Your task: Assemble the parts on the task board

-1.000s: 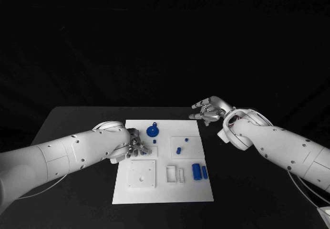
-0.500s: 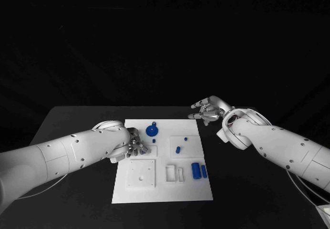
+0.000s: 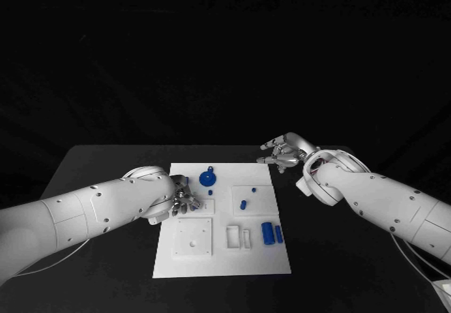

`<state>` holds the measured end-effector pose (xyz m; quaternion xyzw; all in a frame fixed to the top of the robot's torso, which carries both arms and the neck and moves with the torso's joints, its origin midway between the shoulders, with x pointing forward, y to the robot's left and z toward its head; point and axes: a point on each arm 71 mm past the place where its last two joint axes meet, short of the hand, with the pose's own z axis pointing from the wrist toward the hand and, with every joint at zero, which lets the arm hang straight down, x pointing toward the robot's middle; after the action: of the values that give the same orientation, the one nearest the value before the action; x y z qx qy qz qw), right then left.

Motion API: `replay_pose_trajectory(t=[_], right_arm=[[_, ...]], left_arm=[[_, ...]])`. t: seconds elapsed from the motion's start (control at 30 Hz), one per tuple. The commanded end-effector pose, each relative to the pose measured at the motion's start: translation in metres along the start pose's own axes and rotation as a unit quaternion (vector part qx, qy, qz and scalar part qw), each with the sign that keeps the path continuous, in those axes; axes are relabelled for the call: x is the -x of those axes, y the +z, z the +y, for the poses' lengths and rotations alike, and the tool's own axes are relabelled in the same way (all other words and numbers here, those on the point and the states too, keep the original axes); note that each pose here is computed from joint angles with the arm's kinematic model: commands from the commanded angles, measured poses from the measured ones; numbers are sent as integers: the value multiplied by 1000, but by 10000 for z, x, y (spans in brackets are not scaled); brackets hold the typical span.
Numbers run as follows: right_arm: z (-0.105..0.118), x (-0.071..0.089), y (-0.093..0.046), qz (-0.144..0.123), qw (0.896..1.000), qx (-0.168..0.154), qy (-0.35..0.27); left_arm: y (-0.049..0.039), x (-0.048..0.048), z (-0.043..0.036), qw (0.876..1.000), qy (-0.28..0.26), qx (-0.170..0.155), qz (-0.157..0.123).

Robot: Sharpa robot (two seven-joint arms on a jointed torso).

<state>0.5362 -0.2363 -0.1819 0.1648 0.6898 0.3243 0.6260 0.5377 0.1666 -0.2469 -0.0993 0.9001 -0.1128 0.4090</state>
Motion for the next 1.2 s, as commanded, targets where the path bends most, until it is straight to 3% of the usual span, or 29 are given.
replay_pose_trajectory(t=[0.03, 0.4, 0.73, 1.0, 1.2], right_arm=[[6, -15, -1, 8, 1000, 5, 0], [8, -27, 3, 10, 1000, 5, 0], [16, -49, 10, 14, 1000, 7, 2], [85, -110, 8, 19, 999, 29, -7], [308, -218, -34, 22, 995, 91, -35]], left_arm=[[-9, -38, 3, 1000, -8, -6, -2], [-86, 27, -29, 999, -25, -21, -6], [-179, 162, -59, 998, -46, -39, 4], [-191, 236, -36, 995, -68, -50, 52], [-250, 249, -71, 979, -133, -116, 98]])
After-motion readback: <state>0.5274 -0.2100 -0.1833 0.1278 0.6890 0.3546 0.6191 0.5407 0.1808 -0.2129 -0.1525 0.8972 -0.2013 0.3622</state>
